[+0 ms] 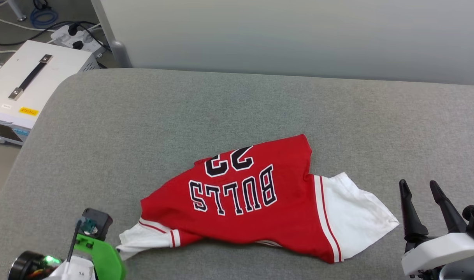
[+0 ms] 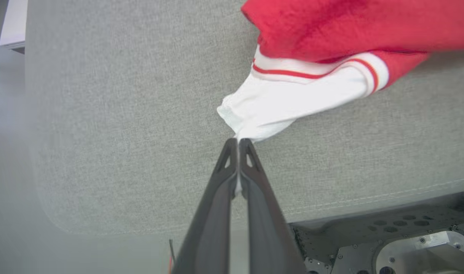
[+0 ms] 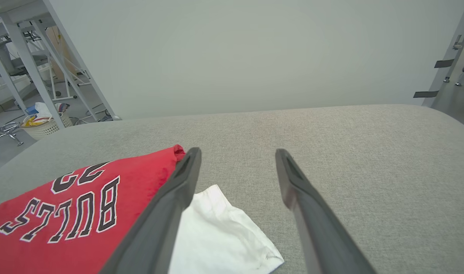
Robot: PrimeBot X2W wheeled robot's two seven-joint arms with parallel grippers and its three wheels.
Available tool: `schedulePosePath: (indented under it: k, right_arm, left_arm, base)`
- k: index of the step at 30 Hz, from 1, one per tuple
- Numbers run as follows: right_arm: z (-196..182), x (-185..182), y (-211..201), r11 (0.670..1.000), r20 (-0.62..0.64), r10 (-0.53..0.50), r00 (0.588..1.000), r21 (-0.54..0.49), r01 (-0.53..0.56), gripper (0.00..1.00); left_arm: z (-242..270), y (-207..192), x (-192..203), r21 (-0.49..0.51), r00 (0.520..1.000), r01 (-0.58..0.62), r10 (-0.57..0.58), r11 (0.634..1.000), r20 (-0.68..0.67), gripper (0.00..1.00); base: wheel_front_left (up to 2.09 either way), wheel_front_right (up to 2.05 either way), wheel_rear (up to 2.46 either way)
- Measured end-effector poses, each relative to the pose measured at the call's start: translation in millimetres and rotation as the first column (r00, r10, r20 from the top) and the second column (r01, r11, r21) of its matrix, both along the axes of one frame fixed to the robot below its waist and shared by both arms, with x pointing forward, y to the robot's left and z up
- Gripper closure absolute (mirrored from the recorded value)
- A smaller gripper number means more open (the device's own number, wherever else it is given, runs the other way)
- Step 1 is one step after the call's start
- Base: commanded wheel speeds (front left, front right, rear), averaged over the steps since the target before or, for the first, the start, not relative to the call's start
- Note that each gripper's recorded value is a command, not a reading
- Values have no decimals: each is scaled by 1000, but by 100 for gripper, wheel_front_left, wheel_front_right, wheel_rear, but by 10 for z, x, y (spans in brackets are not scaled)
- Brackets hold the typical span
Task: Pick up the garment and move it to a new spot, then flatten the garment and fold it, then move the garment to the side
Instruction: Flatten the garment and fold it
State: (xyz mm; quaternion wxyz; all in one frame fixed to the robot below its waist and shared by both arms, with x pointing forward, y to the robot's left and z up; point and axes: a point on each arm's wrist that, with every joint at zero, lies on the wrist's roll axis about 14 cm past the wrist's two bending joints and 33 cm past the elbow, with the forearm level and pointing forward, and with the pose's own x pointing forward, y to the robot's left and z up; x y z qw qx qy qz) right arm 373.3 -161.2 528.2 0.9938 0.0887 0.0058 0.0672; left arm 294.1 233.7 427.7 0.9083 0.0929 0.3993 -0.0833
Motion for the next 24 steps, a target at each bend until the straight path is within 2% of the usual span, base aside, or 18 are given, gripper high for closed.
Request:
schedulePosePath:
  k: [5, 10, 13, 18, 24]
  right_arm:
    - [-11, 6, 3, 1000, -8, 1, 1000, -1, -1, 0]
    - [-29, -5, -50, 1000, -18, -13, 1000, -4, 13, 0]
    - [-30, -15, -90, 1000, -19, -25, 999, -6, 25, 0]
    - [-26, -28, -180, 999, -23, -51, 998, -12, 50, 0]
    - [-84, -59, -302, 996, -50, -85, 995, -18, 84, 0]
  left_arm:
    - [-326, 102, -273, -74, 987, -144, 137, 987, -89, 100]
    - [-582, -18, -398, -141, 974, -201, 183, 969, -135, 100]
    - [-621, -157, -325, -193, 974, -218, 200, 957, -106, 0]
    - [-423, -113, -18, -228, 958, -247, 272, 942, 87, 0]
    - [48, -8, 344, -256, 873, -241, 325, 936, 364, 0]
  base:
    - [0, 0, 0]
    - [0, 0, 0]
    - [0, 0, 0]
    - [0, 0, 0]
    - [0, 0, 0]
